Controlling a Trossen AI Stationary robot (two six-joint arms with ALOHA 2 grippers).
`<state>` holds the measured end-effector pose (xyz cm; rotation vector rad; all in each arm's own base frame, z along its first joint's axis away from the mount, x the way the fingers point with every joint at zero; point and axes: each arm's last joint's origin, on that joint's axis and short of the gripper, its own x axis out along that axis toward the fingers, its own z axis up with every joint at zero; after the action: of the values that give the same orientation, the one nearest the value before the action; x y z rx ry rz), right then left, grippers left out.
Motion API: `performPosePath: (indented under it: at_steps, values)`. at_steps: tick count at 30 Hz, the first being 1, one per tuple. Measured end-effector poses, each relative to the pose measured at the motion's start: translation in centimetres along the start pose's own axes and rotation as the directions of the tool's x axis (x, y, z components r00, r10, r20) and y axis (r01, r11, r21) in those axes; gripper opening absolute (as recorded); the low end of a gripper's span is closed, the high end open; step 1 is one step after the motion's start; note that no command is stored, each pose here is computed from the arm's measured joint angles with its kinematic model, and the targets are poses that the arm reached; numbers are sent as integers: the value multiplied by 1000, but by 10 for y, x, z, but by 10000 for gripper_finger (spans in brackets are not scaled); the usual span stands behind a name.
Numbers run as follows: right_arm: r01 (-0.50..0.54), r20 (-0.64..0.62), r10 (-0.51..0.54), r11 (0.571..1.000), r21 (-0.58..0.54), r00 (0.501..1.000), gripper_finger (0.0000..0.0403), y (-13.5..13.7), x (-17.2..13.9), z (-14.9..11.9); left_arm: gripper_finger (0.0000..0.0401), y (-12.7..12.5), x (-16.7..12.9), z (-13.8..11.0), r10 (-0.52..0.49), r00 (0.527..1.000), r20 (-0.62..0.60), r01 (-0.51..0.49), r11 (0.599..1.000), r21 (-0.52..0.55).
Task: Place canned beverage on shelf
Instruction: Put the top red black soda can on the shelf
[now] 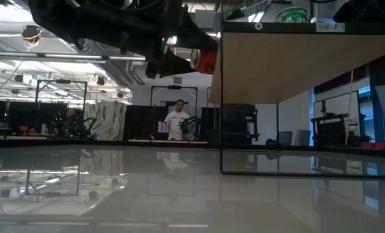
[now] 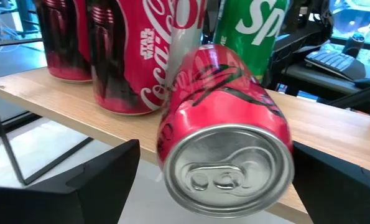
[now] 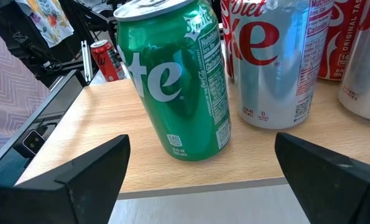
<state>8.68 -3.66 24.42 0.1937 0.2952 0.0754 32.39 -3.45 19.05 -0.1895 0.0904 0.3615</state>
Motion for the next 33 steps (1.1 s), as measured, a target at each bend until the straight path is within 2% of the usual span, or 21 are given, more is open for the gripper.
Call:
performPosePath:
  at_steps: [4, 10, 17, 24, 33]
  values:
    - [0, 0, 0, 1000, 0, 1000, 397, 0, 0, 0, 372, 0, 0, 0, 17, 1000, 5, -17, 1000, -18]
    - [1, 0, -1, 1000, 0, 1000, 397, 0, 0, 0, 327, 0, 0, 0, 7, 1000, 1, -7, 1000, -18]
    - [0, 0, 0, 1000, 0, 1000, 397, 0, 0, 0, 278, -9, 7, 11, -27, 999, -25, 29, 998, 58]
    - [1, 0, -1, 1000, 0, 1000, 397, 0, 0, 0, 274, -20, 17, 25, -20, 989, -149, 40, 991, 127]
    - [1, 0, -1, 1000, 0, 1000, 397, 0, 0, 0, 274, -28, 24, 45, 5, 975, -221, 39, 980, 196]
